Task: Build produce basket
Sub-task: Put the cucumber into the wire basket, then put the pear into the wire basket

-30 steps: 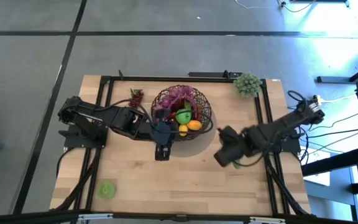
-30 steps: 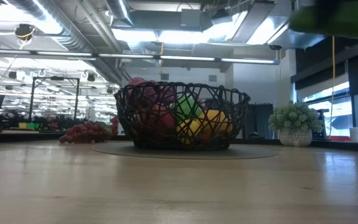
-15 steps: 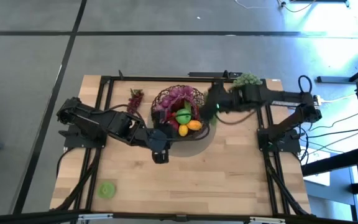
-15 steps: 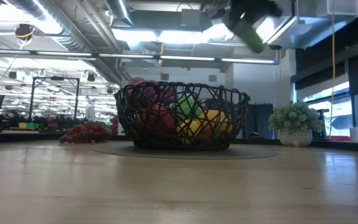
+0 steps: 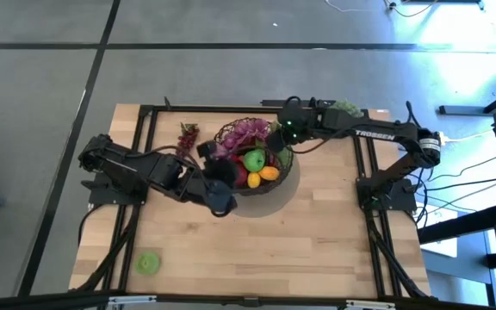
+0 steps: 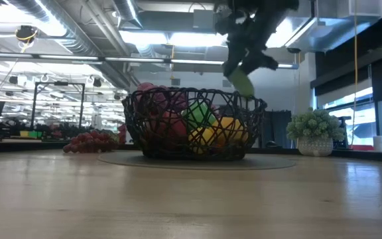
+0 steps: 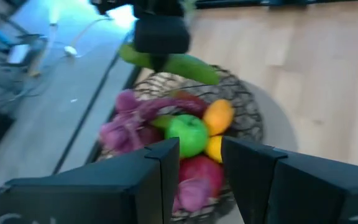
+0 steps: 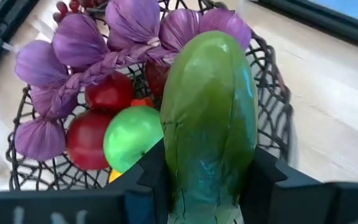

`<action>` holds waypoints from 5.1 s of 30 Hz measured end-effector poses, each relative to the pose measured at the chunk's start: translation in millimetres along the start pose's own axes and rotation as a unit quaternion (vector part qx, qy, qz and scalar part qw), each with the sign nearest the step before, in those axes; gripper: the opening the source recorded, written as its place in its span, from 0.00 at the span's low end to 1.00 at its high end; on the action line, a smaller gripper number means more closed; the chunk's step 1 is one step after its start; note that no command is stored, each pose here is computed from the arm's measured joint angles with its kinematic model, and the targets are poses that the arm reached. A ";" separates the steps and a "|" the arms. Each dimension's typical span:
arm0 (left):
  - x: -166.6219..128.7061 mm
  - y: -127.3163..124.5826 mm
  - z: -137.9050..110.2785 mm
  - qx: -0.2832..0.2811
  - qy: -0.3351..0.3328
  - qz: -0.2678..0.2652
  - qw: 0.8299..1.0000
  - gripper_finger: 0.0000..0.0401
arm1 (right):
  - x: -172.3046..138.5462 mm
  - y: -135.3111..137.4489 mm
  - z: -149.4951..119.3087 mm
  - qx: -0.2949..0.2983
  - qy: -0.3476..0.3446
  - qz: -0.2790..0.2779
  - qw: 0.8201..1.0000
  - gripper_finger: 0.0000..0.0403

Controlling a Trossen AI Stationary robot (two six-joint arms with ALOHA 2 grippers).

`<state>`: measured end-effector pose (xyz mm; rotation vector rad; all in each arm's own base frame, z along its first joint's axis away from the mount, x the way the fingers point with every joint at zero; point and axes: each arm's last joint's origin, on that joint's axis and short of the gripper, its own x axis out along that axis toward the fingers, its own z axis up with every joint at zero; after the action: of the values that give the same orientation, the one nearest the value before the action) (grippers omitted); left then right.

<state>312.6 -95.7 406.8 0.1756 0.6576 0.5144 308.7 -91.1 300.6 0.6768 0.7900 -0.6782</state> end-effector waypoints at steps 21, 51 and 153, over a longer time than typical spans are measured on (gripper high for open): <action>10.2 13.6 0.3 -0.003 0.010 0.048 0.999 0.27 | 47.4 -28.9 -28.4 0.019 0.004 0.000 1.000 0.33; 9.4 14.9 -5.2 -0.010 0.031 0.052 0.998 0.27 | 21.6 -28.6 -4.2 -0.026 -0.072 -0.040 0.996 0.51; -170.1 -99.0 -192.4 -0.448 0.372 -0.125 0.803 0.27 | -101.4 73.5 -118.6 -0.468 0.036 0.397 0.789 0.51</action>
<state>117.9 -268.2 316.8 -1.0594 1.1081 0.5854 263.3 70.5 340.5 0.0563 0.7107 0.5306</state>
